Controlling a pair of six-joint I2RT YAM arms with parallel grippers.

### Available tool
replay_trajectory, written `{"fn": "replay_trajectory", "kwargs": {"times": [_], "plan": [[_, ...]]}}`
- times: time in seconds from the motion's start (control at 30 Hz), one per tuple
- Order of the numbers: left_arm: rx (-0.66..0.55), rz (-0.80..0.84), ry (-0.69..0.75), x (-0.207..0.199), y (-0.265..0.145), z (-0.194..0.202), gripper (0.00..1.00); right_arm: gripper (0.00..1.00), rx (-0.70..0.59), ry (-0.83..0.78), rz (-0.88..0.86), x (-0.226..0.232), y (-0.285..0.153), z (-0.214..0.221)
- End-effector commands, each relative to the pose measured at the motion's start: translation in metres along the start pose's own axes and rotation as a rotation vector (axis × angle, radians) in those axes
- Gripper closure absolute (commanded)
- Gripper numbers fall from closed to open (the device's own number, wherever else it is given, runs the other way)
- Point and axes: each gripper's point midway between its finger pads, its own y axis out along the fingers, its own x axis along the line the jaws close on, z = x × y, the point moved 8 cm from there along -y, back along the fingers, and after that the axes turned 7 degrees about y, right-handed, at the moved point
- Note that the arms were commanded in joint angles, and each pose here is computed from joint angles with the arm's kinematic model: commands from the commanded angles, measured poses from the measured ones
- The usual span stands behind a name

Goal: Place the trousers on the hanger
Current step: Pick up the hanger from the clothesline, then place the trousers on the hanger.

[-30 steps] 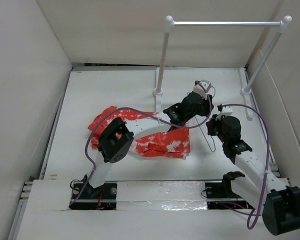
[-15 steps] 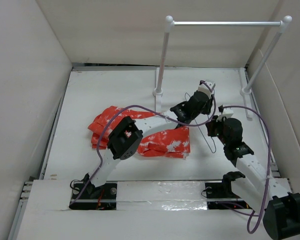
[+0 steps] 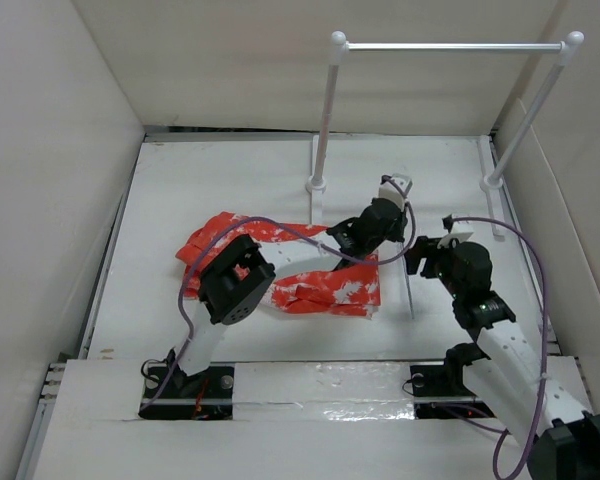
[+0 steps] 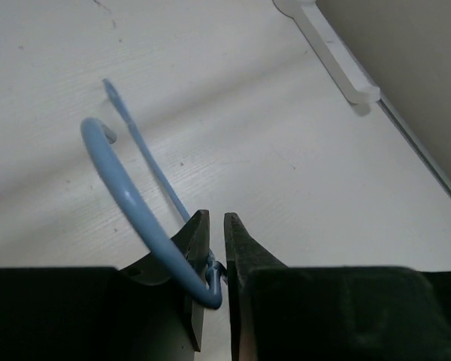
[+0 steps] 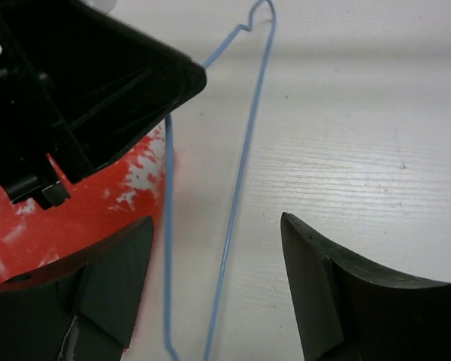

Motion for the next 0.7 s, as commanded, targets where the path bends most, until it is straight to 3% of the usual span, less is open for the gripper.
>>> {"fn": "replay_trajectory", "kwargs": {"times": [0.0,0.1,0.2,0.23,0.33,0.37,0.5,0.6,0.63,0.67], "plan": [[-0.162,0.126,-0.174,-0.017,-0.039,-0.042,1.0,0.25,-0.059,-0.002,-0.023,0.009,-0.017,-0.021],[-0.165,0.139,-0.244,-0.017,-0.055,-0.022,1.0,0.2,-0.104,0.003,-0.035,0.009,-0.026,-0.023],[-0.174,0.131,-0.29,-0.015,-0.07,-0.003,1.0,0.29,-0.08,0.009,-0.12,0.015,-0.022,-0.013],[-0.173,0.121,-0.311,-0.013,-0.072,0.001,1.0,0.5,-0.076,0.007,-0.147,0.018,-0.02,-0.012],[-0.169,0.078,-0.338,-0.006,-0.079,0.017,1.0,0.83,-0.033,0.012,-0.202,0.021,-0.006,-0.001],[-0.172,0.029,-0.366,0.003,-0.084,0.026,1.0,1.0,0.002,0.017,-0.234,0.023,0.001,0.008],[-0.198,-0.024,-0.424,0.01,-0.089,0.037,1.0,1.0,0.079,0.033,-0.329,0.033,0.017,0.022],[-0.222,-0.089,-0.466,0.016,-0.091,0.044,1.0,0.79,0.119,0.038,-0.376,0.047,0.025,0.031],[-0.232,-0.102,-0.478,0.018,-0.092,0.045,1.0,0.64,0.13,0.038,-0.402,0.053,0.027,0.038],[-0.24,-0.121,-0.486,0.021,-0.092,0.049,1.0,0.58,0.137,0.058,-0.408,0.057,0.027,0.041]]}}
